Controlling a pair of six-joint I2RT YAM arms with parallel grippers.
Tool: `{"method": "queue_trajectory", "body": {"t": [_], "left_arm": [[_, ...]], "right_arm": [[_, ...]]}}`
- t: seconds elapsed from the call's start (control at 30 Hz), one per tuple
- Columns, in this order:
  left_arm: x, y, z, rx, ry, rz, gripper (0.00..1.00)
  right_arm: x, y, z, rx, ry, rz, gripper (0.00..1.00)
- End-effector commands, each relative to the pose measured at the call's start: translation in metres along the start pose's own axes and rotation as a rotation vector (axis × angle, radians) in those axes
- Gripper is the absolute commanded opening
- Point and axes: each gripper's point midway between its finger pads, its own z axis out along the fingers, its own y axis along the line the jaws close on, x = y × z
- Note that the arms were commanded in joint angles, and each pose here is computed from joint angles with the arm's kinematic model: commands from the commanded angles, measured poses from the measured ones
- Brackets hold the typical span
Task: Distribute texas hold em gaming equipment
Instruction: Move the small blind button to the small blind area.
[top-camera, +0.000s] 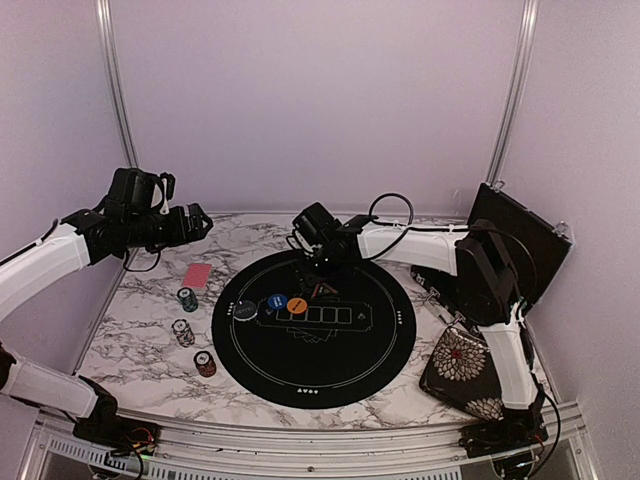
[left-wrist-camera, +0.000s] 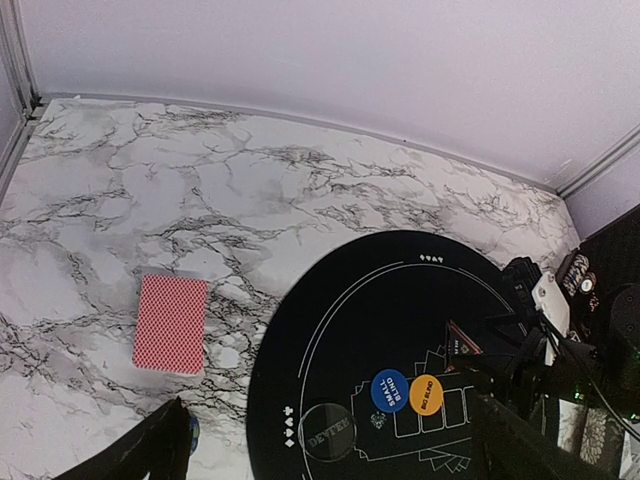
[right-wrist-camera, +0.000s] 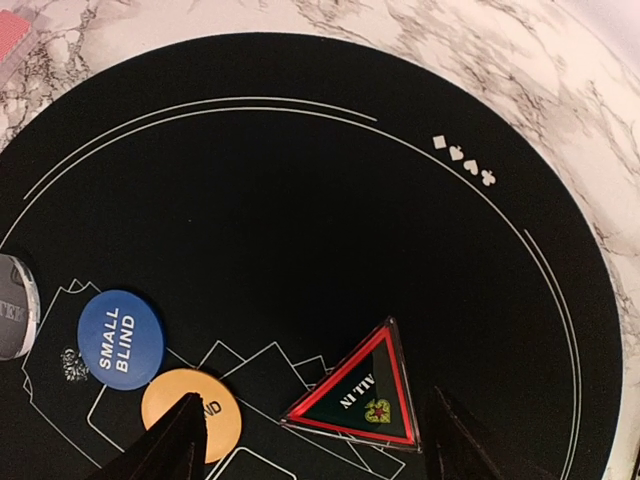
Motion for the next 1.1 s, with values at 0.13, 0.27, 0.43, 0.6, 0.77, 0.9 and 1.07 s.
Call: {"method": "queue_trajectory", "body": {"t": [0.13,0.27,0.43,0.6,0.77,0.9,1.07], "left_arm": [[-0.006,-0.002,-0.002,0.008,-0.012,-0.028,0.99],[-0.005,-0.001,-0.002,0.003,-0.008,-0.027,0.99],[-0.005,-0.001,-0.002,0.001,-0.007,-0.031,0.99],[-0.004,0.001,-0.003,-0.004,-0.004,-0.029,0.99],[-0.003,0.002,-0.005,-0.01,-0.006,-0.03,0.99],[-0.002,0.003,-0.005,-0.011,-0.004,-0.03,0.99],[-0.001,0.004,-0.004,-0.016,0.0,-0.026,0.99]], "right_arm": [[-0.023,0.027,-0.017,-0.111,-0.078,-0.068,0.68],[-0.021,0.044,-0.013,-0.161,-0.077,-0.123,0.66],[-0.021,0.068,-0.007,-0.186,-0.074,-0.2,0.66],[-0.018,0.086,0.001,-0.191,-0.069,-0.26,0.66],[-0.013,0.092,0.014,-0.189,-0.05,-0.286,0.7],[-0.012,0.095,0.021,-0.185,-0.039,-0.291,0.69],[-0.006,0.098,0.031,-0.188,-0.018,-0.293,0.69]]}}
